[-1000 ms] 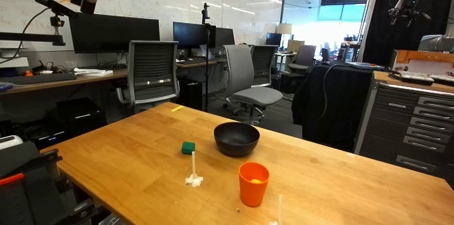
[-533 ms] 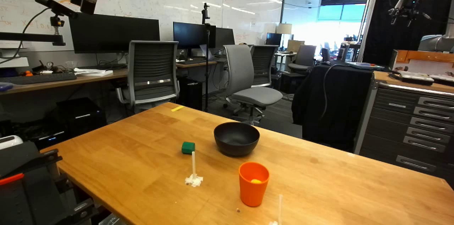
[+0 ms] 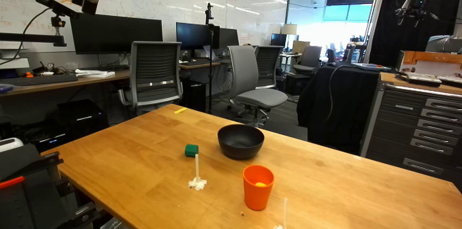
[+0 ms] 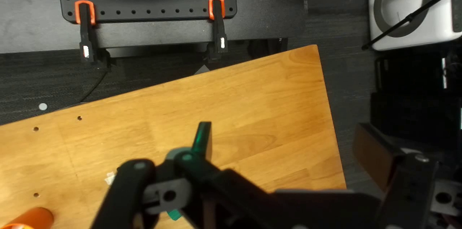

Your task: Move the objects from the orange cup to the black bowl

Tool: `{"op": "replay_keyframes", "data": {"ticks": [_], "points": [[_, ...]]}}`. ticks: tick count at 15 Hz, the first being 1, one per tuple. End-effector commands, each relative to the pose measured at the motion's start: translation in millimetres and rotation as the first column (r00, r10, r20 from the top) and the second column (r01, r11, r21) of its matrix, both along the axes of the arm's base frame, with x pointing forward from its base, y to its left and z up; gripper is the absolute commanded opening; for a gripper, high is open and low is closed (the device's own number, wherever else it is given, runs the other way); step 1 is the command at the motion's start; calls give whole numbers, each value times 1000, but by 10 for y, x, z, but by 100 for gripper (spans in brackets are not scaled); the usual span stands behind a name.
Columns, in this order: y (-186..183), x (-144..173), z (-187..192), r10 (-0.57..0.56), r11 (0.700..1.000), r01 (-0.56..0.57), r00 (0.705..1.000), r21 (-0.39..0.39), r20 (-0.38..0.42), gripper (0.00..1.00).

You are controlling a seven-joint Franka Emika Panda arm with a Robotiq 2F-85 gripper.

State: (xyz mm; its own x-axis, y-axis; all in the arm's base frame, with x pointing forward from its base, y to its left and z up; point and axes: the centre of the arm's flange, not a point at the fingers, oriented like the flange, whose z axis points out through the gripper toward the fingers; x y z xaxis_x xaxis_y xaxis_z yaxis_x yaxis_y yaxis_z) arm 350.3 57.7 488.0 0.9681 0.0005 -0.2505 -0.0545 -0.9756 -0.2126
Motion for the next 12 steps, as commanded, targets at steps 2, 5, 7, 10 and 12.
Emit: {"op": "replay_keyframes", "data": {"ticks": [2,5,7,10,12], "points": [[-109,27,-4,-59,998,60,997,-14,50,100],[-439,135,14,-171,984,175,977,-23,130,100],[-742,184,60,-245,968,250,955,-8,167,100],[-1150,185,132,-332,942,335,924,19,189,100],[-1361,164,163,-375,926,375,902,40,215,100]]}}
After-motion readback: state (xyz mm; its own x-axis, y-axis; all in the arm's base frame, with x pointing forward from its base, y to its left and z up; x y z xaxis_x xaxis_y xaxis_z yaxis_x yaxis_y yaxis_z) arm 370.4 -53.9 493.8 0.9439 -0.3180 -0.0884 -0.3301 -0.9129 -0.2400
